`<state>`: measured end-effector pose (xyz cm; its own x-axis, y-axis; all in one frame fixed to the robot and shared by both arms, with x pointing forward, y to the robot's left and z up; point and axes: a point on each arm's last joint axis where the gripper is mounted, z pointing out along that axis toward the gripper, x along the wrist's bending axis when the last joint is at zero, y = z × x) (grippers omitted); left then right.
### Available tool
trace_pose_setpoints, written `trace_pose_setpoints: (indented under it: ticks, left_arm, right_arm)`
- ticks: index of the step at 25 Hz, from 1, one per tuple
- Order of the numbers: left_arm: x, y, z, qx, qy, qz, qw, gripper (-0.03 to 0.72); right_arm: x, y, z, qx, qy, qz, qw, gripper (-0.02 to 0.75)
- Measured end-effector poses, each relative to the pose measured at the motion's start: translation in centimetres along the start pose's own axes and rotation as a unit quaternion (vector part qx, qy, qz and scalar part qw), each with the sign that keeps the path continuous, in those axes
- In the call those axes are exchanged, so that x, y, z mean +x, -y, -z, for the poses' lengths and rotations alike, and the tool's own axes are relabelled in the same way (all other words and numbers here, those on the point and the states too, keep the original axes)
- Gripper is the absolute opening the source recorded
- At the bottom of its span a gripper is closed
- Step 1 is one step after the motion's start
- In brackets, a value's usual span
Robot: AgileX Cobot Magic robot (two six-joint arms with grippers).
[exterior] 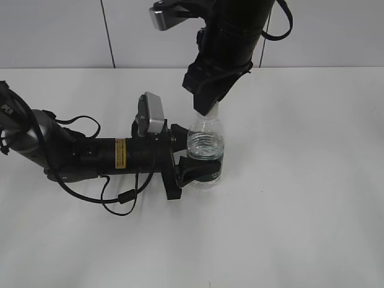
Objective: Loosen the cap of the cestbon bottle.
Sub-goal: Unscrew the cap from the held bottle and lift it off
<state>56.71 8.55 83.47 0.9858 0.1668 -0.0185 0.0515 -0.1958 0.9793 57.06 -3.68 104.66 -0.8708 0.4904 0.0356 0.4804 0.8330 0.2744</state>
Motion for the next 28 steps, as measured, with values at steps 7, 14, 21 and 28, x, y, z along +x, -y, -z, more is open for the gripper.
trace_pose_setpoints:
  ticks: [7,14,21,28]
  left_arm:
    - [-0.01,0.0,0.0,0.0,0.0,0.0,1.0,0.413]
    - [-0.01,0.0,0.0,0.0,0.0,0.0,1.0,0.413]
    - [0.0,0.01,0.03,0.0,0.001,0.0,1.0,0.413]
    - [0.0,0.01,0.03,0.0,0.001,0.0,1.0,0.413]
  right_arm:
    - [-0.05,-0.01,0.05,0.001,0.003,0.001,1.0,0.314]
    - [-0.06,-0.06,-0.09,0.001,0.001,0.0,1.0,0.314]
    - [-0.04,-0.11,-0.13,0.0,-0.001,0.0,1.0,0.314]
    - [0.14,-0.25,-0.11,-0.006,-0.012,-0.005,1.0,0.413]
